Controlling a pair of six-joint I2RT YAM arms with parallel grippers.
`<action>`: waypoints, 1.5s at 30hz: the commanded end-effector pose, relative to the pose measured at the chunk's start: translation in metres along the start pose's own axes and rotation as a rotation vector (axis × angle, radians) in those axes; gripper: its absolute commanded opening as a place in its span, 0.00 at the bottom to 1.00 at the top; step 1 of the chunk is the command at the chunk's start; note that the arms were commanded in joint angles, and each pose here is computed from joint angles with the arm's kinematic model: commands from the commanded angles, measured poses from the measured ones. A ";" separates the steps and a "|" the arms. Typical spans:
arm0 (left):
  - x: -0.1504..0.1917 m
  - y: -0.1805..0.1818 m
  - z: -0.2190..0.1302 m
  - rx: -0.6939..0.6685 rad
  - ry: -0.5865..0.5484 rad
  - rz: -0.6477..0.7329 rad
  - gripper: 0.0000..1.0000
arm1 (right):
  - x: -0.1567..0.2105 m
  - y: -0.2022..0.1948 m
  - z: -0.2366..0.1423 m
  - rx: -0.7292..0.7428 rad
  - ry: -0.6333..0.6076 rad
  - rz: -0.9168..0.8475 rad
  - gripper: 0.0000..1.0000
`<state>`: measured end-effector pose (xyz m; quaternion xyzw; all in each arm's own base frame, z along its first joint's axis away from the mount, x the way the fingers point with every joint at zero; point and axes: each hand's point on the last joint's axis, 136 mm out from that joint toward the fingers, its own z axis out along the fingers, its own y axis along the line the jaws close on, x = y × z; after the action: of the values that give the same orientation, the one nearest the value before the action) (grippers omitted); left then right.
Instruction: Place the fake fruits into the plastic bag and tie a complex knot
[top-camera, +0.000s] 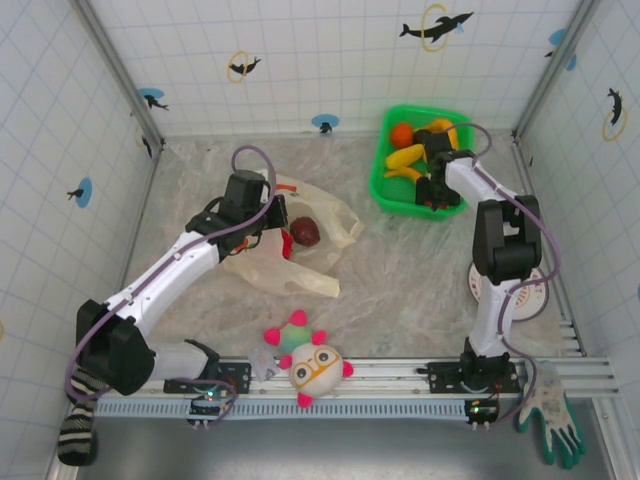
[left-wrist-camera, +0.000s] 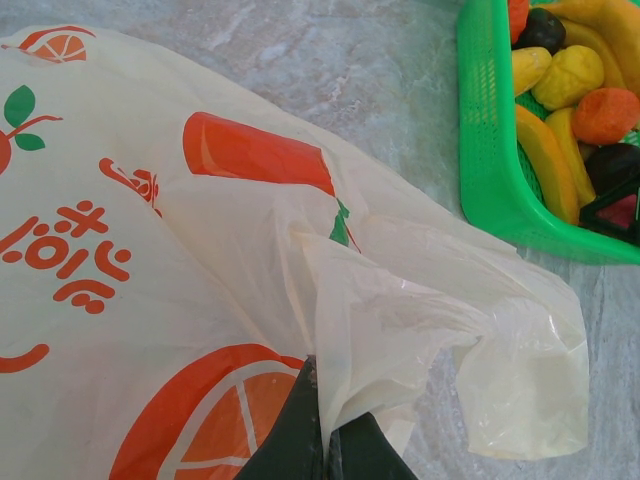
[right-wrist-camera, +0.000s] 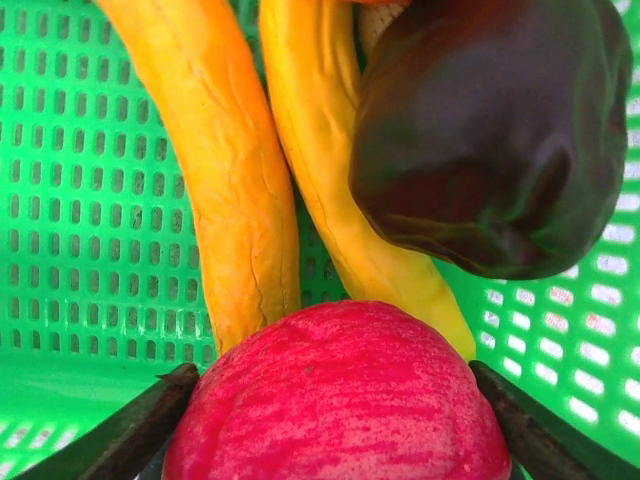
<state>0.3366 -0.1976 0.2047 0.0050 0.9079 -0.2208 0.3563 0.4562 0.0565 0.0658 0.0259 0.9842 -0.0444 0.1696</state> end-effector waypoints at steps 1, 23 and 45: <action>-0.013 -0.005 -0.004 0.012 -0.027 0.020 0.00 | -0.005 0.000 -0.008 -0.012 -0.010 0.010 0.63; -0.011 -0.005 -0.002 0.016 -0.020 0.015 0.00 | -0.029 0.004 -0.134 -0.211 -0.408 0.073 0.59; -0.009 -0.003 -0.003 0.011 -0.012 0.021 0.00 | 0.083 0.156 -0.258 -0.921 -0.764 -0.033 0.58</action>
<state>0.3364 -0.1982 0.2034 0.0059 0.9087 -0.2214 0.3540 0.3035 0.2201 0.2412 -0.0915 0.8182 0.3337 0.4591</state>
